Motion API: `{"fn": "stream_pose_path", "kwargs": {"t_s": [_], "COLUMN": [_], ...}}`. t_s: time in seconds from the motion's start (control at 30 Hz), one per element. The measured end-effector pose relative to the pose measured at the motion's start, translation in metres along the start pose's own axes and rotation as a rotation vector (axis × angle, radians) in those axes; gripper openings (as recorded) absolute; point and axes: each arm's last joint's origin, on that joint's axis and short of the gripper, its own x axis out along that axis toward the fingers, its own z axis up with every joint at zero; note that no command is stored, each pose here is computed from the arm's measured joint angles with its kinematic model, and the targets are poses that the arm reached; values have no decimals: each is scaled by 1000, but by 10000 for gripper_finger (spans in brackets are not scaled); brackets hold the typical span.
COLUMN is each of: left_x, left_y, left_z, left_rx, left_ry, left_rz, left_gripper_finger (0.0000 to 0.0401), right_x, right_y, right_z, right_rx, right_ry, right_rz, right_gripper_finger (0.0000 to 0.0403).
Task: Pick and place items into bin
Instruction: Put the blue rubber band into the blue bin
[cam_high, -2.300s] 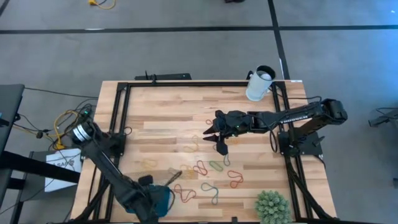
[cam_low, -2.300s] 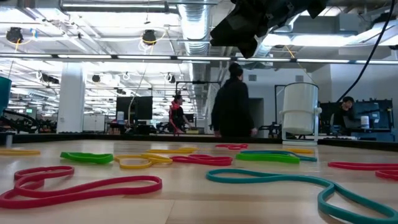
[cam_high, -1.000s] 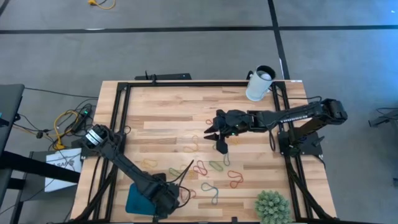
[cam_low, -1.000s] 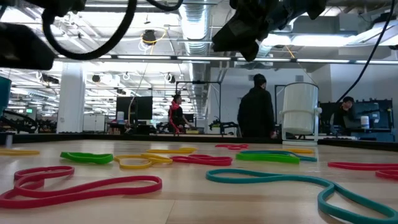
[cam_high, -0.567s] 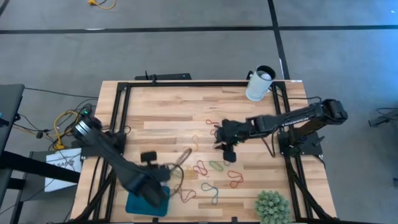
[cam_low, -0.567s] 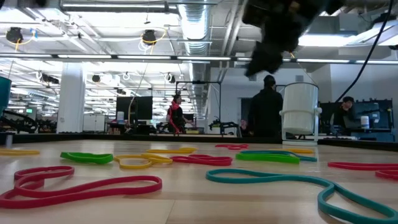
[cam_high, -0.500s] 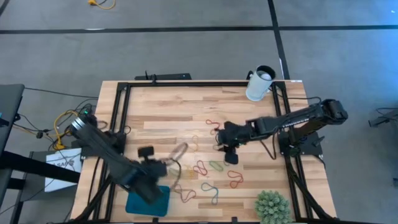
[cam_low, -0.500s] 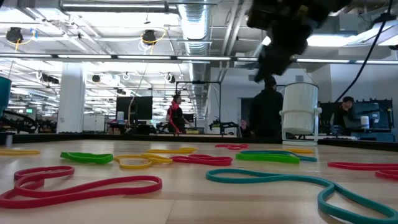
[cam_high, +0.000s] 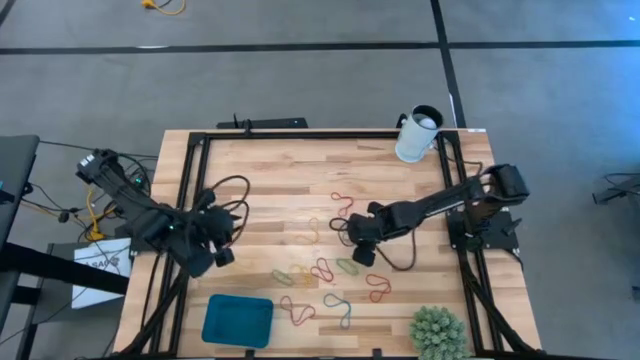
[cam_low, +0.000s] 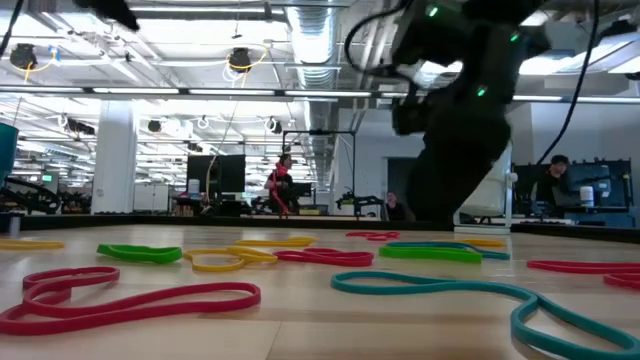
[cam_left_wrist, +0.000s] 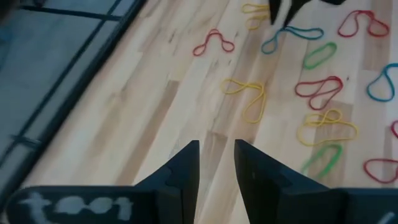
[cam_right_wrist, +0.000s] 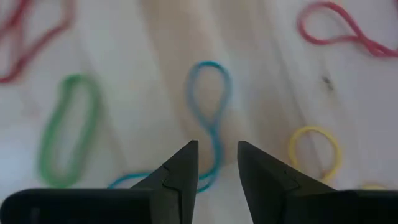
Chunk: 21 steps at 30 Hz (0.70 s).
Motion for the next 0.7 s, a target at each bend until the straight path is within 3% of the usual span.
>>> {"fn": "stream_pose_path", "kwargs": {"t_s": [0.17,0.3,0.47,0.7], "left_x": [13,17,13,12], "left_y": [18,29,38,41], "left_z": [-32,-46,-50,-50], "left_rx": [-59,-95,-113,-84], "left_ry": [-30,-48,-72,-98], "left_rz": [-35,-58,-76,-60], "left_gripper_finger": [91,91,91,91], "right_x": [11,9,6,30], "right_y": [-6,-5,-1,0], "right_z": [7,6,3,-2], "right_rx": [27,30,39,30], "right_ry": [39,76,90,162], "right_rz": [-17,43,51,6], "right_gripper_finger": [107,107,107,107]}}
